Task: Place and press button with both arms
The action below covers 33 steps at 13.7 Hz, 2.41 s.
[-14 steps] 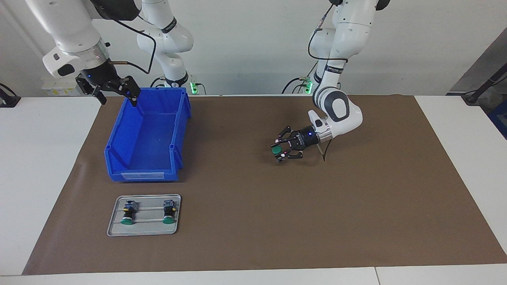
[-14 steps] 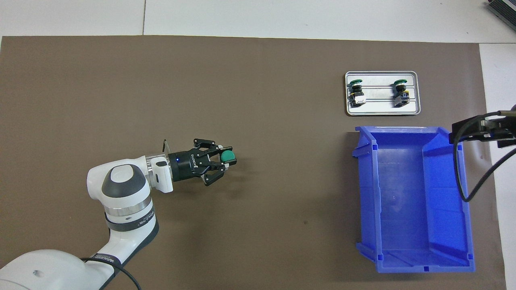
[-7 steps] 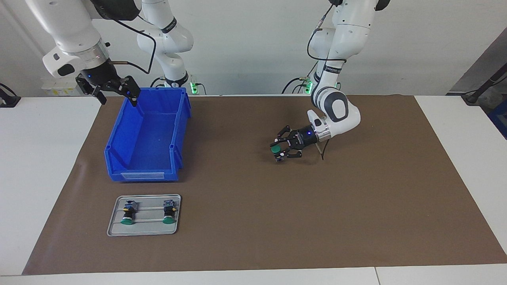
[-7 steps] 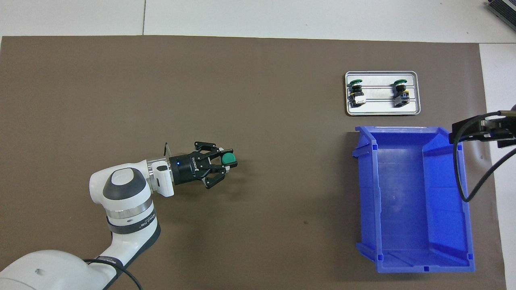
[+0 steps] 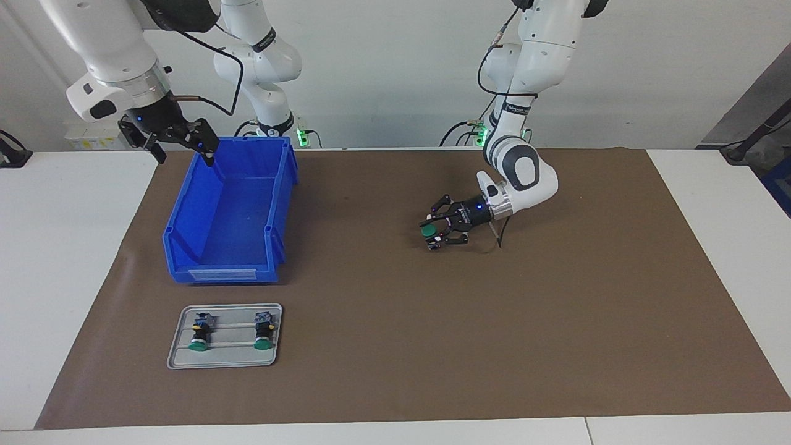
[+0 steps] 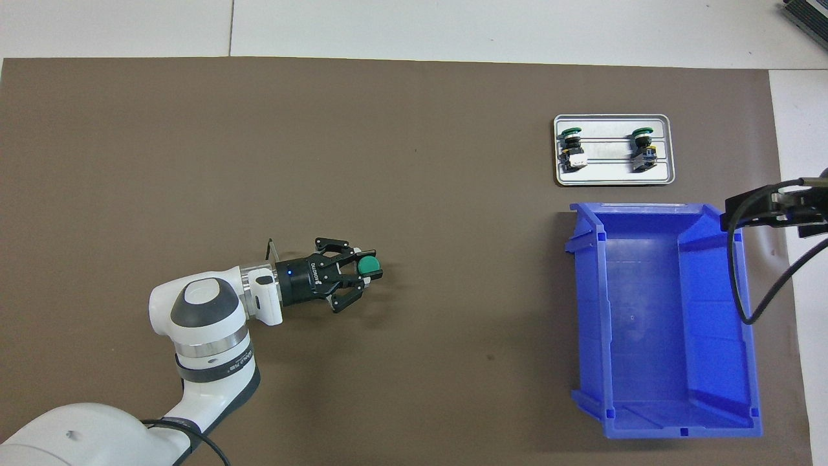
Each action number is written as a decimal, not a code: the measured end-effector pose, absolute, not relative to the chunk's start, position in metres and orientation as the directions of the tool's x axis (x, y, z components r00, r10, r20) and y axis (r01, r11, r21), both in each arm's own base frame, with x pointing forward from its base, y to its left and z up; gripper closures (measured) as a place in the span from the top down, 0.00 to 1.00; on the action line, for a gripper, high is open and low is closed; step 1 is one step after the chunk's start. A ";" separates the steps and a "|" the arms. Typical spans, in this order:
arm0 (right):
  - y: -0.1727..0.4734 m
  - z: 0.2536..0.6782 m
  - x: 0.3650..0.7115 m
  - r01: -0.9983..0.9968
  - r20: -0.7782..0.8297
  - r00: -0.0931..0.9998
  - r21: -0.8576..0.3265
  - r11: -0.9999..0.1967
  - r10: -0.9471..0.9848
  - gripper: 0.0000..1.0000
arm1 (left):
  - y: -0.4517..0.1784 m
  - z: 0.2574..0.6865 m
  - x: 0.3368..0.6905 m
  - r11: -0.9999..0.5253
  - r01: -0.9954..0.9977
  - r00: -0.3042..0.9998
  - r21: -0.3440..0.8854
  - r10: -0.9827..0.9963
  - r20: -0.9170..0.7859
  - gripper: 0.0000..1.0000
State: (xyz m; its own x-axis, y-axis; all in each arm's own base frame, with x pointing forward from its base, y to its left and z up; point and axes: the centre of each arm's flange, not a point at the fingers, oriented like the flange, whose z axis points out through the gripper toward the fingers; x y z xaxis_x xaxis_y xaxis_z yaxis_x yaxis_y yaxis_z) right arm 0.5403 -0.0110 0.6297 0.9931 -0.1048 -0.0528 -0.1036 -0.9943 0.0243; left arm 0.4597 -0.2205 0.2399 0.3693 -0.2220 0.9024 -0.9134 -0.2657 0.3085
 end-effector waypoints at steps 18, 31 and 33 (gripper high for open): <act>-0.011 0.630 0.540 -0.104 -0.053 0.993 0.024 -0.994 -0.105 1.00 | -0.200 0.235 0.464 -0.303 -0.901 0.381 0.310 -0.214 0.899 0.54; -0.011 0.630 0.540 -0.104 -0.053 0.993 0.024 -0.994 -0.105 1.00 | -0.211 0.289 0.512 -0.364 -0.862 0.427 0.353 -0.144 0.893 0.54; -0.011 0.630 0.540 -0.104 -0.053 0.993 0.024 -0.994 -0.105 1.00 | -0.218 0.315 0.526 -0.424 -0.823 0.467 0.377 -0.127 0.875 0.54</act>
